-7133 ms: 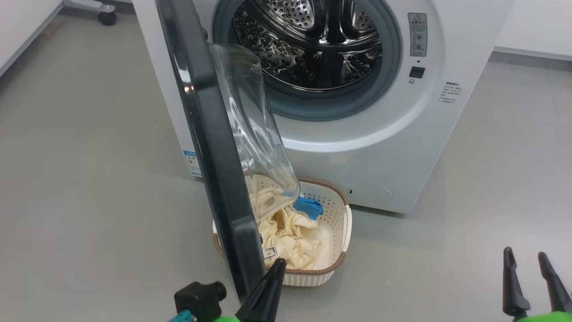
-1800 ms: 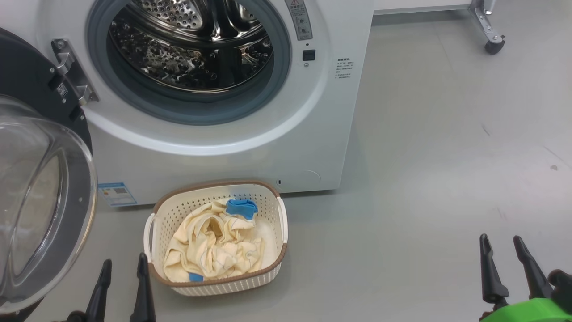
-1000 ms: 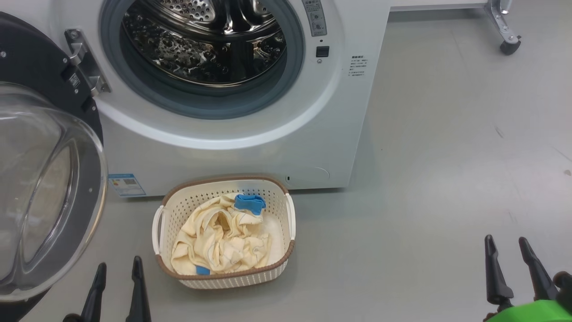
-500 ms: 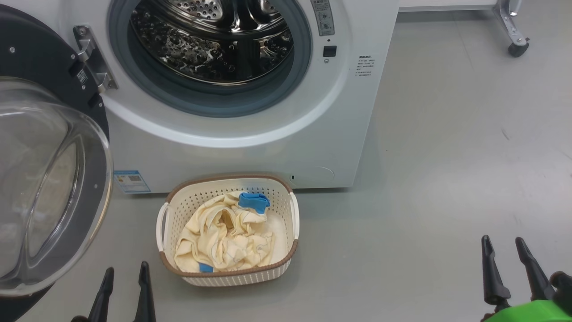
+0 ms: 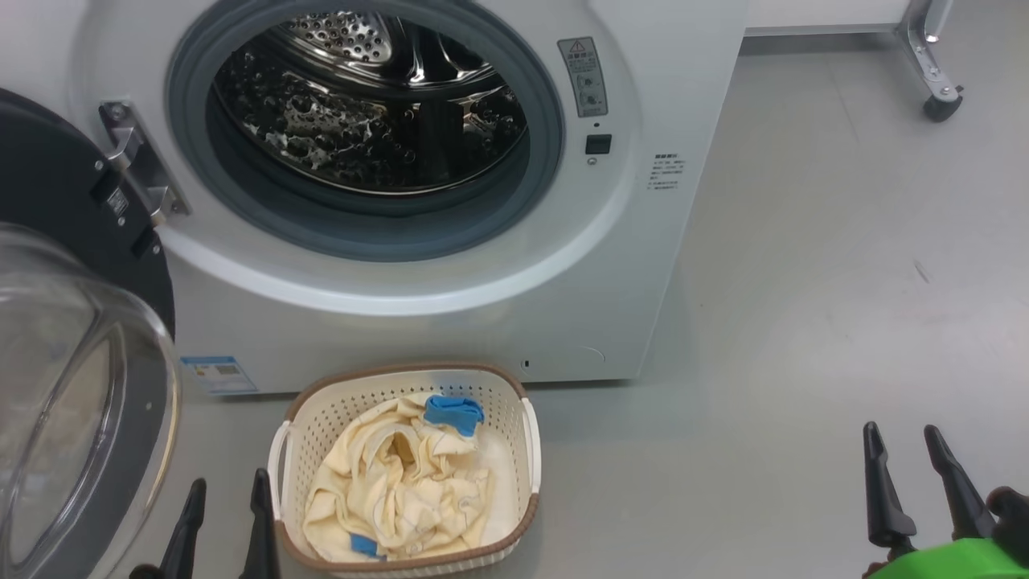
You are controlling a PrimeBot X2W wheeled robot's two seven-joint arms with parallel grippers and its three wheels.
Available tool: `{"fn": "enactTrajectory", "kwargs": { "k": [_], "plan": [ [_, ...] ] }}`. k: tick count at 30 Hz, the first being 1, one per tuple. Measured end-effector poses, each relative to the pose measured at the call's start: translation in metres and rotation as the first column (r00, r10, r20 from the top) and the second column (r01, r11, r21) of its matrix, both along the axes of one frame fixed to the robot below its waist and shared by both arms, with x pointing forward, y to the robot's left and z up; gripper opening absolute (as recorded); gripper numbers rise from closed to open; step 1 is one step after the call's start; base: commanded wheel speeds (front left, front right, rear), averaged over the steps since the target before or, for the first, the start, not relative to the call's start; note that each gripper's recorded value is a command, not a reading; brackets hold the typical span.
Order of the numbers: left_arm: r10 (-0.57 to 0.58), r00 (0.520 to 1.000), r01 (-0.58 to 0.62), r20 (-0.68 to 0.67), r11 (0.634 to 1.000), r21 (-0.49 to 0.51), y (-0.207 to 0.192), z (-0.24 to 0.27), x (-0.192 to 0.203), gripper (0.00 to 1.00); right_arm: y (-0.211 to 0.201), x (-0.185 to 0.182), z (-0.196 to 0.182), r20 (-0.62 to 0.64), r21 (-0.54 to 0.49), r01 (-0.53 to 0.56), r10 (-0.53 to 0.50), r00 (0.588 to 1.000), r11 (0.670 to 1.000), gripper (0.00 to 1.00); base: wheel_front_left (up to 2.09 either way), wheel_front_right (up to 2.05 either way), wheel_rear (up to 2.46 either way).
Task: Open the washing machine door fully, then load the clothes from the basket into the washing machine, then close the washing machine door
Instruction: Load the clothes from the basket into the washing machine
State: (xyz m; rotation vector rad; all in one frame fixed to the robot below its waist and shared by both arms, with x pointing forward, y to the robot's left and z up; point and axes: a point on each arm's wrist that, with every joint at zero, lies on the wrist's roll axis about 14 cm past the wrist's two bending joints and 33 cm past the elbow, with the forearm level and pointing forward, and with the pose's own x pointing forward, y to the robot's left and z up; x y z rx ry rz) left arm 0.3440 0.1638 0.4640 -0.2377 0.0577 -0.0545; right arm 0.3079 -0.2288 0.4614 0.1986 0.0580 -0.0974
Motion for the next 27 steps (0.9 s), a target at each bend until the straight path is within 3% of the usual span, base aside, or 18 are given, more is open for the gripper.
{"fn": "enactTrajectory", "kwargs": {
  "k": [9,27],
  "plan": [
    [-0.014,1.0,0.014,0.007,1.0,0.002,-0.005,0.001,0.006,1.0,0.0,0.004,-0.001,-0.004,0.0,-0.001,0.001,1.0,1.0,1.0,0.98,-0.98,0.0],
    [-0.077,0.994,0.076,-0.079,0.997,-0.017,-0.024,-0.025,0.002,1.0,0.005,0.007,-0.007,-0.021,0.023,0.0,0.0,1.0,1.0,1.0,0.03,-0.03,0.0]
  ]
}}
